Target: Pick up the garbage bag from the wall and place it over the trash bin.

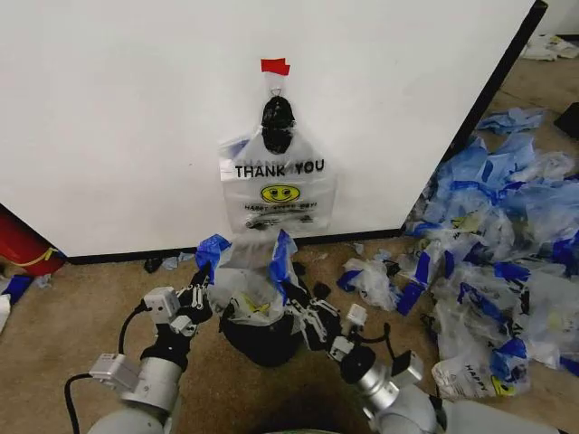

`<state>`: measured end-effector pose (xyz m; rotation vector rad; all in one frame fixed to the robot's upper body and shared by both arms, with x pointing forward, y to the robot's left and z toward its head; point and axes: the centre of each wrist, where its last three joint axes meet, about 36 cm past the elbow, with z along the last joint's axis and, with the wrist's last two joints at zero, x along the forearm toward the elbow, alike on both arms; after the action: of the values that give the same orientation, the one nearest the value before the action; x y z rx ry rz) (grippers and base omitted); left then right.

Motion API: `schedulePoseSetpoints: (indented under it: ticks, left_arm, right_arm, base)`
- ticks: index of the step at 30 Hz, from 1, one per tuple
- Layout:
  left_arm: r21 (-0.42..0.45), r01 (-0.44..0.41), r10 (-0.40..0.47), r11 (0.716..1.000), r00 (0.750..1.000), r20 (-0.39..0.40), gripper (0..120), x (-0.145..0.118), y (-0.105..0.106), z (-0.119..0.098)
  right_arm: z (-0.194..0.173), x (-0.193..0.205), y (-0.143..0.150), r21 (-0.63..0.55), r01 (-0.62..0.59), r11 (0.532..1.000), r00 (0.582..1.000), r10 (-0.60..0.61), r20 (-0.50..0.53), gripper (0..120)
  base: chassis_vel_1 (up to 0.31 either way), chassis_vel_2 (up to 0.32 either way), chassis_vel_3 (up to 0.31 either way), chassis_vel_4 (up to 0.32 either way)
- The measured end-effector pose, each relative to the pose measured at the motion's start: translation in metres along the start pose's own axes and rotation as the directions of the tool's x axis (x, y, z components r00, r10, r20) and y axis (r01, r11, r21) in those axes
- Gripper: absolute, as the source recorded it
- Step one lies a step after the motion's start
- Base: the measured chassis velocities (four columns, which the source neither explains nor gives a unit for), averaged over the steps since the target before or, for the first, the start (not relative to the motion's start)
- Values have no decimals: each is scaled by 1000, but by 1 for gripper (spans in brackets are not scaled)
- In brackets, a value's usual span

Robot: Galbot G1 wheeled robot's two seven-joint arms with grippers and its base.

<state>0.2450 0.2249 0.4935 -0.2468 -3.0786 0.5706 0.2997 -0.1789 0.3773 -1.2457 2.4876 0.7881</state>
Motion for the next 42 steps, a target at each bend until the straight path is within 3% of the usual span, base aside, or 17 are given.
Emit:
schedulePoseSetpoints:
  ticks: [14,35,42]
  left_arm:
    - [23,1,0,1000,1000,-28,0,10,-6,2]
    - [-14,-11,11,1000,1000,0,0,-13,8,6]
    - [-12,-11,11,1000,1000,-4,0,-15,9,9]
  right_arm:
    - [9,25,4,26,-35,999,999,35,-10,0]
    - [46,-33,-22,71,4,997,999,-7,41,0]
    - [48,-28,-31,92,-1,996,1000,-1,23,0]
  base:
    - [0,0,0,0]
    - [0,0,0,0]
    - [0,0,0,0]
